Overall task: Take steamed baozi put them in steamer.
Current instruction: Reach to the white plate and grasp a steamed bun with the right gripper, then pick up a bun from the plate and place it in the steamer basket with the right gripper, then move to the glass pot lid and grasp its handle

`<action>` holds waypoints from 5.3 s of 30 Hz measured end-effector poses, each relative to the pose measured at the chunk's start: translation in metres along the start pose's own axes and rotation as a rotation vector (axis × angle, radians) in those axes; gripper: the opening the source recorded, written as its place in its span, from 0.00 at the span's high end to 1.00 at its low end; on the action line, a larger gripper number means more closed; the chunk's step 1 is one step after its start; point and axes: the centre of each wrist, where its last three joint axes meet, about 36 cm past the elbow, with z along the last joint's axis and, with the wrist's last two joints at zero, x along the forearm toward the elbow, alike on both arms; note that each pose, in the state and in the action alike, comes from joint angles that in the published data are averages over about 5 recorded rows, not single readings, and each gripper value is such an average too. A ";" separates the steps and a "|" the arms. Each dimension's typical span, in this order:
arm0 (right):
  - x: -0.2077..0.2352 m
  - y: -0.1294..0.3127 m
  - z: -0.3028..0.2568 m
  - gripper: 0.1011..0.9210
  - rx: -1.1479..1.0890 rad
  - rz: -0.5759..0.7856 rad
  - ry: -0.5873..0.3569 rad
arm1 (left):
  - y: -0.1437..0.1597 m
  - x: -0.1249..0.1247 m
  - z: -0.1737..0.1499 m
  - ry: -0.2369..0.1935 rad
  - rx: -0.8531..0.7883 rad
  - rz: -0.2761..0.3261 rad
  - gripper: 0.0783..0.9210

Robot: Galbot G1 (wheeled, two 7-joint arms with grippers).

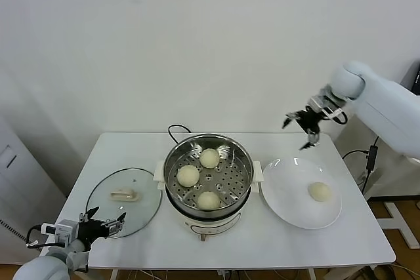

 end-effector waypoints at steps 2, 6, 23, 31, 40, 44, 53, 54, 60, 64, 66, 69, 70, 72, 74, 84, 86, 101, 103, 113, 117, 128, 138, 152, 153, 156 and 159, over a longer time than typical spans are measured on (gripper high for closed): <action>-0.009 0.012 0.016 0.12 -0.042 -0.009 0.005 | 0.000 0.000 0.000 0.000 -0.001 0.000 0.12; -0.028 0.033 0.042 0.12 -0.105 -0.029 0.016 | 0.000 0.000 0.000 -0.001 -0.003 0.001 0.12; -0.103 0.098 0.084 0.12 -0.204 -0.116 0.025 | -0.003 -0.001 0.001 -0.005 -0.009 0.009 0.12; -0.129 0.120 0.090 0.12 -0.232 -0.127 0.022 | -0.005 -0.001 0.000 -0.006 -0.012 0.015 0.12; -0.142 0.127 0.091 0.24 -0.259 -0.107 0.009 | -0.006 0.001 -0.001 -0.011 -0.015 0.017 0.12; -0.142 0.127 0.092 0.34 -0.270 -0.104 0.007 | -0.006 0.002 -0.001 -0.012 -0.014 0.017 0.12; -0.128 0.126 0.093 0.48 -0.288 -0.107 0.015 | -0.007 0.005 -0.001 -0.011 -0.009 0.015 0.12; -0.125 0.125 0.093 0.48 -0.290 -0.107 0.017 | -0.008 0.005 -0.001 -0.010 -0.009 0.014 0.12; -0.093 0.114 0.086 0.49 -0.306 -0.097 0.028 | -0.008 0.005 -0.002 -0.007 -0.010 0.008 0.12; -0.063 0.098 0.073 0.49 -0.319 -0.076 0.033 | -0.008 0.005 -0.003 -0.009 -0.012 0.002 0.12; -0.047 0.087 0.062 0.49 -0.323 -0.062 0.028 | -0.008 0.005 -0.003 -0.010 -0.013 -0.001 0.12; -0.025 0.068 0.039 0.49 -0.326 -0.043 0.012 | -0.007 0.005 -0.003 -0.010 -0.015 -0.004 0.12; -0.018 0.061 0.030 0.49 -0.327 -0.037 0.004 | -0.008 0.004 -0.003 -0.010 -0.015 -0.005 0.12; -0.005 0.048 0.011 0.49 -0.329 -0.026 -0.012 | -0.008 0.004 -0.002 -0.009 -0.016 -0.006 0.12; 0.008 0.036 -0.009 0.49 -0.330 -0.016 -0.031 | -0.009 0.003 -0.002 -0.009 -0.018 -0.006 0.12; 0.040 -0.016 -0.110 0.49 -0.361 -0.012 -0.111 | -0.012 0.003 -0.002 -0.010 -0.033 -0.008 0.12; 0.041 -0.024 -0.126 0.49 -0.373 -0.015 -0.120 | -0.012 0.003 -0.001 -0.009 -0.035 -0.008 0.12; 0.007 -0.052 -0.224 0.49 -0.424 -0.050 -0.116 | -0.012 0.001 0.002 -0.006 -0.032 -0.009 0.12; -0.002 -0.051 -0.231 0.49 -0.431 -0.054 -0.106 | -0.012 0.001 0.002 -0.007 -0.032 -0.010 0.12; -0.043 -0.040 -0.249 0.49 -0.468 -0.063 -0.071 | -0.013 0.001 0.002 -0.008 -0.033 -0.010 0.12; -0.060 -0.036 -0.251 0.49 -0.478 -0.064 -0.063 | -0.013 0.000 0.002 -0.008 -0.032 -0.011 0.12; -0.092 -0.025 -0.250 0.46 -0.504 -0.062 -0.062 | -0.013 0.000 0.002 -0.006 -0.030 -0.011 0.12; -0.090 -0.023 -0.246 0.17 -0.523 -0.058 -0.094 | -0.013 0.000 0.004 -0.003 -0.028 -0.012 0.12; -0.021 0.001 -0.172 0.12 -0.690 0.219 -0.423 | -0.009 -0.002 -0.001 -0.030 -0.015 -0.025 0.12; -0.018 0.007 -0.163 0.12 -0.706 0.260 -0.451 | -0.009 -0.002 -0.002 -0.034 -0.015 -0.025 0.12; -0.011 0.027 -0.136 0.12 -0.751 0.402 -0.523 | -0.008 -0.003 -0.004 -0.048 -0.012 -0.024 0.12; -0.011 0.047 -0.116 0.12 -0.793 0.559 -0.581 | -0.008 -0.004 -0.004 -0.062 -0.007 -0.024 0.12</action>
